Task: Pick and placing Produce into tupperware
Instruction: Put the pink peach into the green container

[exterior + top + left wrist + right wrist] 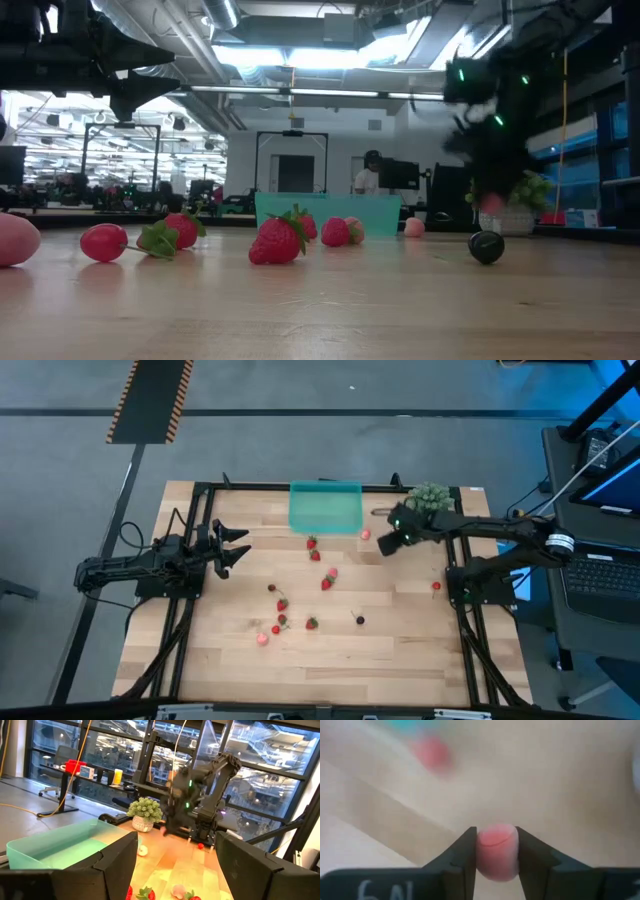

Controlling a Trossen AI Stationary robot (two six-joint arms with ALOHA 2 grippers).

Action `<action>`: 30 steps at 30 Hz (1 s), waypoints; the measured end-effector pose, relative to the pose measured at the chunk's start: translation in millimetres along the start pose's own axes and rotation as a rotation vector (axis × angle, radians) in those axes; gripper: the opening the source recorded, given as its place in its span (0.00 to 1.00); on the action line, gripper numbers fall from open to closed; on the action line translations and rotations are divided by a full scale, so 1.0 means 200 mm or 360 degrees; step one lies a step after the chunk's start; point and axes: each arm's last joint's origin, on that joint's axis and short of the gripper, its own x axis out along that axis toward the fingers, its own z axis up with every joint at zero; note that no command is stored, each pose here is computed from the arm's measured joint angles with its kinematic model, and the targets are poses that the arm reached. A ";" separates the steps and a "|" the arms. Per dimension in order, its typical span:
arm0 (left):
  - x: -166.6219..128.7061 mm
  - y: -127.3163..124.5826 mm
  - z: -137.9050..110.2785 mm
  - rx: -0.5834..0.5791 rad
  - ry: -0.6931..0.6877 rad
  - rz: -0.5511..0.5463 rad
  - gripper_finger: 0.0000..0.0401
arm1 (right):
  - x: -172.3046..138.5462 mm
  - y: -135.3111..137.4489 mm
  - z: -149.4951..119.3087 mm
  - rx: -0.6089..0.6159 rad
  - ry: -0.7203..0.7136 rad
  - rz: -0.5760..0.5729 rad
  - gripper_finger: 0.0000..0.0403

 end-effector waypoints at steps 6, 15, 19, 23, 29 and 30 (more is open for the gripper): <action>0.00 0.00 0.00 0.0000 -0.0002 0.0010 0.64 | -0.12 0.13 0.22 -0.0280 -0.0710 0.0371 0.28; 0.00 0.00 0.00 0.0000 -0.0003 0.0011 0.64 | -0.11 0.27 0.44 -0.0351 -0.1073 0.0582 0.30; 0.00 0.00 0.00 0.0000 -0.0003 0.0011 0.64 | -0.02 0.35 0.58 -0.0427 -0.0900 0.0513 0.29; 0.00 0.00 0.00 0.0000 -0.0003 0.0011 0.64 | 0.10 0.42 0.75 -0.0482 -0.0622 0.0498 0.28; 0.00 0.00 0.00 0.0000 -0.0003 0.0012 0.64 | 0.31 0.49 0.94 -0.0462 -0.0304 0.0425 0.29; 0.00 0.00 0.00 0.0000 -0.0003 0.0012 0.64 | 0.35 0.51 0.96 -0.0463 -0.0254 0.0429 0.29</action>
